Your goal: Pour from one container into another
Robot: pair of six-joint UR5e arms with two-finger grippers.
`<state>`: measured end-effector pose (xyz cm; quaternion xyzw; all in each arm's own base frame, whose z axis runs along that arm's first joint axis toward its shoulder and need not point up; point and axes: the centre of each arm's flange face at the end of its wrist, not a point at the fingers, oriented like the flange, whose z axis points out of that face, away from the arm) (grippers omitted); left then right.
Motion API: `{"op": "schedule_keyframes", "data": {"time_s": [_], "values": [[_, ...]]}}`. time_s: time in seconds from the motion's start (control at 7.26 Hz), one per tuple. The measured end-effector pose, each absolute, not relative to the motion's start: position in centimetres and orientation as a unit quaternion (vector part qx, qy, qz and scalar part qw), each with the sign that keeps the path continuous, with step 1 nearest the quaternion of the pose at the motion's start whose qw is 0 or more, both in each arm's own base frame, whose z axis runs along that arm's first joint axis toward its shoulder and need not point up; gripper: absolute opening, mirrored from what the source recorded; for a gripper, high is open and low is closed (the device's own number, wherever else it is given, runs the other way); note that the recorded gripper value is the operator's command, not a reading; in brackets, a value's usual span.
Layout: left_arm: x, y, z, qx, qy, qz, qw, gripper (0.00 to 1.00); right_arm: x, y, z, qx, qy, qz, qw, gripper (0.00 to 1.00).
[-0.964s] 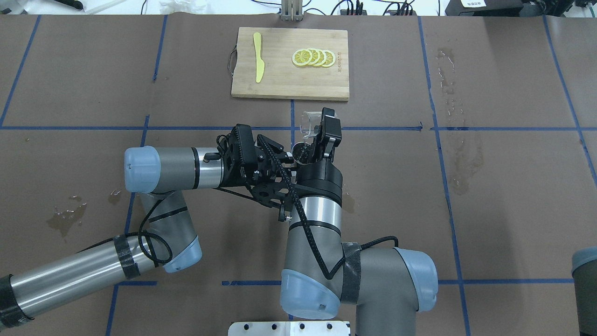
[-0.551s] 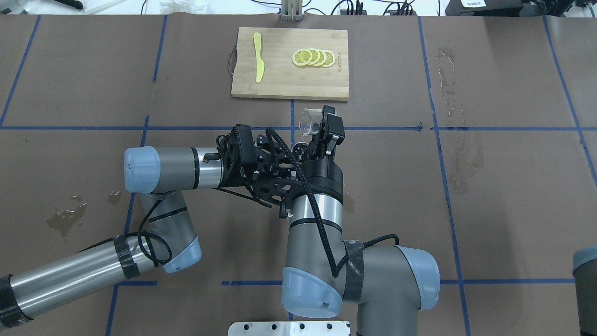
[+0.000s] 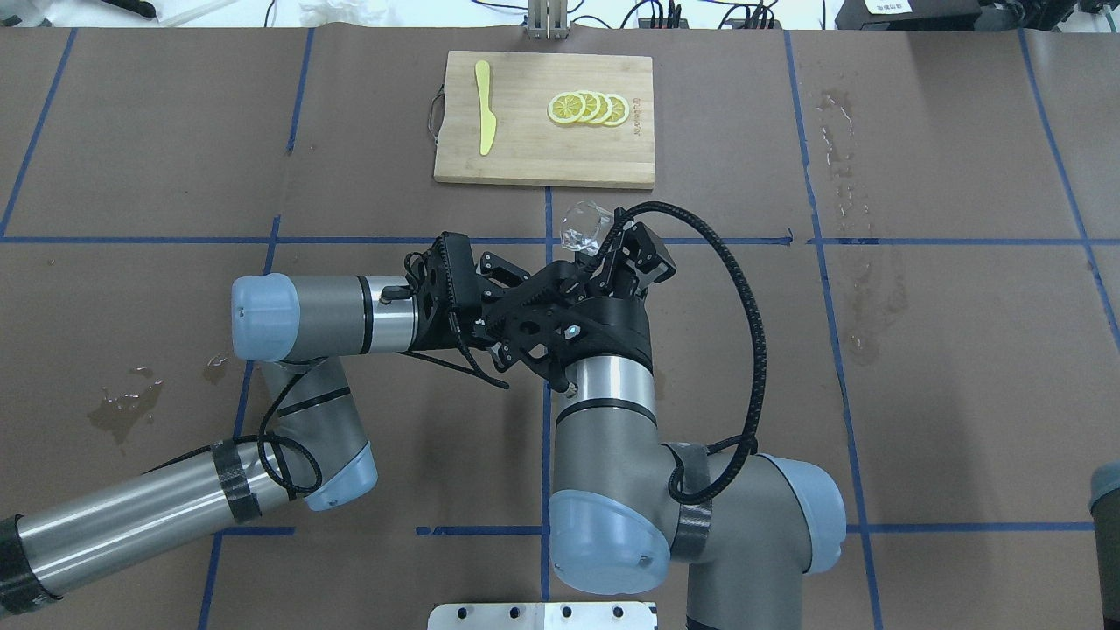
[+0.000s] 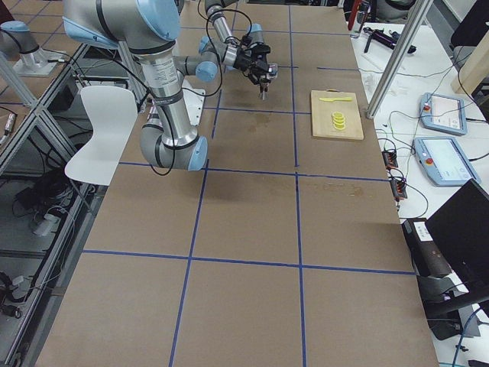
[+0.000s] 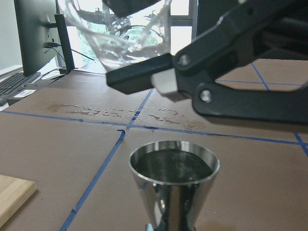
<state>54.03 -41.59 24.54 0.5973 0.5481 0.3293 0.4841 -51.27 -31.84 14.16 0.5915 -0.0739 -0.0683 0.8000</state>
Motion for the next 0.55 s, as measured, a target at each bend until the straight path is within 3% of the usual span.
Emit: {"op": "schedule_keyframes", "data": {"time_s": [0.55], "values": [[53.8,-41.9,24.7,0.600,0.545,0.325,0.488,0.00,-48.9,-32.0,15.3,0.587,-0.095,-0.038,0.803,0.00]]}}
